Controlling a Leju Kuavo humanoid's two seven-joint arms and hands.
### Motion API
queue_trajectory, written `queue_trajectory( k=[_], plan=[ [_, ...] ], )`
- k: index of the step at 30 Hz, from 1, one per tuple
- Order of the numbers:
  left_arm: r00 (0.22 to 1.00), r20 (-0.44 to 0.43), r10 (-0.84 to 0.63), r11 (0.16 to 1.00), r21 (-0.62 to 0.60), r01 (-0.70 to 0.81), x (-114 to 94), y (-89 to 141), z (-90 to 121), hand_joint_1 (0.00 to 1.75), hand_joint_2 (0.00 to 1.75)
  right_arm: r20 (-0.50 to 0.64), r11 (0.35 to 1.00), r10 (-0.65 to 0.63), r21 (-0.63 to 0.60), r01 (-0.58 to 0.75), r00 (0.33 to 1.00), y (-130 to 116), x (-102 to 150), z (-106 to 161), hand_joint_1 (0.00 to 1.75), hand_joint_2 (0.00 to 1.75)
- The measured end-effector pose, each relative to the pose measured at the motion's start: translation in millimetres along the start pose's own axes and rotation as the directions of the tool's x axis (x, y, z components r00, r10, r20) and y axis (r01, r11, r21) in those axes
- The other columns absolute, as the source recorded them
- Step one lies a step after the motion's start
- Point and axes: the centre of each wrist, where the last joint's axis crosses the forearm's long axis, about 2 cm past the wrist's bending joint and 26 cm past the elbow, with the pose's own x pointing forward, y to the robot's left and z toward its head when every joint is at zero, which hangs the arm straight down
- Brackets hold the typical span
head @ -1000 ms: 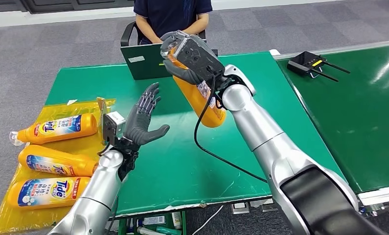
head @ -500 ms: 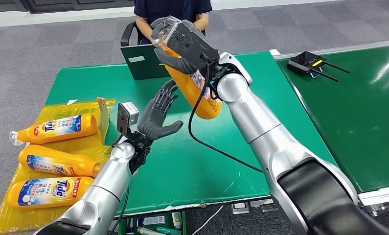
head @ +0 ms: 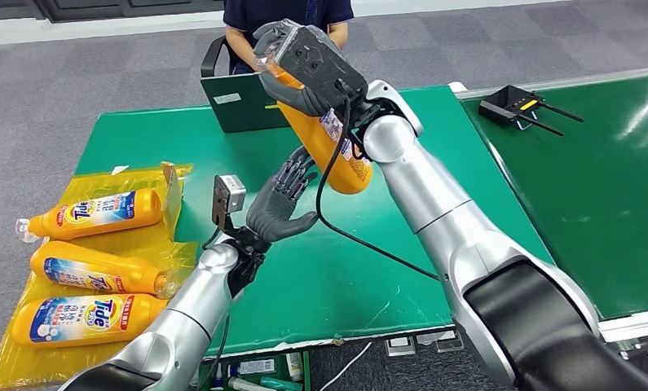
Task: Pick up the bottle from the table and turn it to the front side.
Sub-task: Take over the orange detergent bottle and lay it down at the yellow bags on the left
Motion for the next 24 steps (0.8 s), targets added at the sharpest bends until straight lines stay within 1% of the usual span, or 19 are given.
queue_trajectory(
  k=[13, 24],
  plan=[
    [0.997, 0.023, 0.073, 0.997, 0.013, -0.073, -5, -12, -4, 0.00, 1.75, 0.002, 1.000, -0.010, -0.002, 0.010, 1.000, 1, -1, 1, 1.75, 1.75],
    [0.994, 0.046, 0.100, 0.995, 0.019, -0.101, -4, -17, -10, 0.00, 1.75, 0.008, 0.998, -0.055, 0.007, 0.055, 0.998, 4, -1, 1, 1.75, 1.75]
  ],
)
